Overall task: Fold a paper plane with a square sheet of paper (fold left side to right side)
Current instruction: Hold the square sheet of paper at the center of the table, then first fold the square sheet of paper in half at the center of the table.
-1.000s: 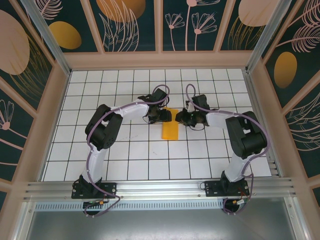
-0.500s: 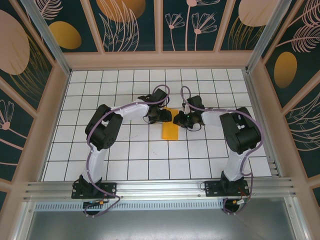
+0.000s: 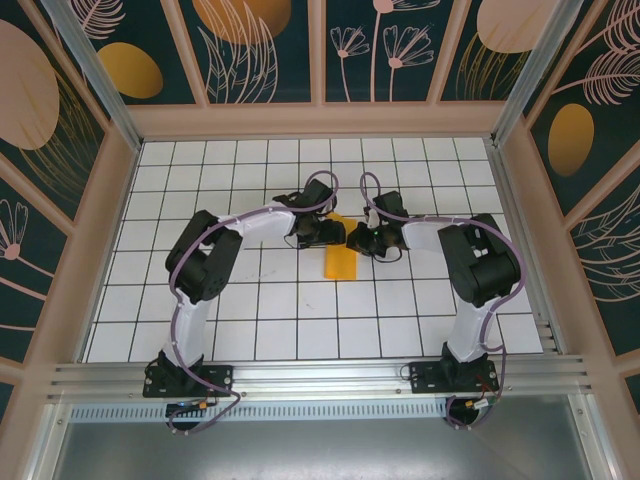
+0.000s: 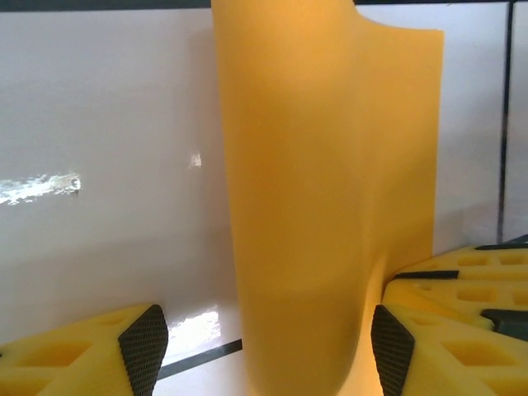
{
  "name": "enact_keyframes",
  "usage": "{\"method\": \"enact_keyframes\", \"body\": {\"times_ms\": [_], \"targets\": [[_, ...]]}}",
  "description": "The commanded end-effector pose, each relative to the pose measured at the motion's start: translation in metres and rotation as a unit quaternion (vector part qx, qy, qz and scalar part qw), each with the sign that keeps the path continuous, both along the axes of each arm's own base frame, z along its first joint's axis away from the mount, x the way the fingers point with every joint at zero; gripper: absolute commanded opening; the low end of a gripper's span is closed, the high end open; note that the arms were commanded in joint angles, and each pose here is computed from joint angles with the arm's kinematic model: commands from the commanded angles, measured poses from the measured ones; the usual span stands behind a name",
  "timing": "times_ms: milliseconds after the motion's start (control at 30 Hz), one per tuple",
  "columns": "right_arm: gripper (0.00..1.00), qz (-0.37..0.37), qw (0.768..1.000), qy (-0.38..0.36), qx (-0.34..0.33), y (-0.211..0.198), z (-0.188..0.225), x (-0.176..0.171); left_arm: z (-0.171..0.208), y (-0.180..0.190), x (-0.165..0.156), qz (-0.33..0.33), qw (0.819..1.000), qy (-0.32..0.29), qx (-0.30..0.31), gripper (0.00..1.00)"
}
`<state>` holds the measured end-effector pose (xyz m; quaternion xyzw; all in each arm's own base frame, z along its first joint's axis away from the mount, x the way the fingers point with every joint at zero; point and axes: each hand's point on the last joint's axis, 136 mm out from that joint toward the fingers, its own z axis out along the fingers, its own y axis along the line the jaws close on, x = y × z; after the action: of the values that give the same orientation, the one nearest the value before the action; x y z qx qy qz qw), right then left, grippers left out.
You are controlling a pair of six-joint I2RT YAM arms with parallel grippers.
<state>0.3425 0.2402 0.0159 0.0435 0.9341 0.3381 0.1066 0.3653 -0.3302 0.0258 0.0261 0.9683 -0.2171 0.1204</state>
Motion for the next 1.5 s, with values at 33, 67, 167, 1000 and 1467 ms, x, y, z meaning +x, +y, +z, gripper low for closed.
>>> {"method": "enact_keyframes", "body": {"times_ms": [33, 67, 167, 1000, 1467], "targets": [[0.14, 0.003, 0.998, 0.042, -0.043, -0.011, -0.034, -0.018, 0.022, 0.002, 0.006, 0.014, 0.998, -0.012, -0.064, 0.7], [0.14, 0.002, 0.998, 0.043, -0.043, -0.011, -0.034, -0.018, 0.03, -0.003, 0.004, 0.013, 0.996, -0.014, -0.086, 0.69], [0.14, 0.002, 0.998, 0.043, -0.041, -0.01, -0.034, -0.017, 0.045, -0.016, -0.001, 0.006, 0.989, -0.011, -0.144, 0.62], [0.14, 0.006, 0.998, 0.04, -0.043, -0.009, -0.032, -0.015, 0.052, -0.014, -0.006, -0.003, 0.991, -0.015, -0.132, 0.44], [0.15, 0.007, 0.998, 0.04, -0.042, -0.008, -0.033, -0.015, 0.049, -0.037, -0.011, -0.031, 0.984, 0.004, -0.175, 0.29]]}}
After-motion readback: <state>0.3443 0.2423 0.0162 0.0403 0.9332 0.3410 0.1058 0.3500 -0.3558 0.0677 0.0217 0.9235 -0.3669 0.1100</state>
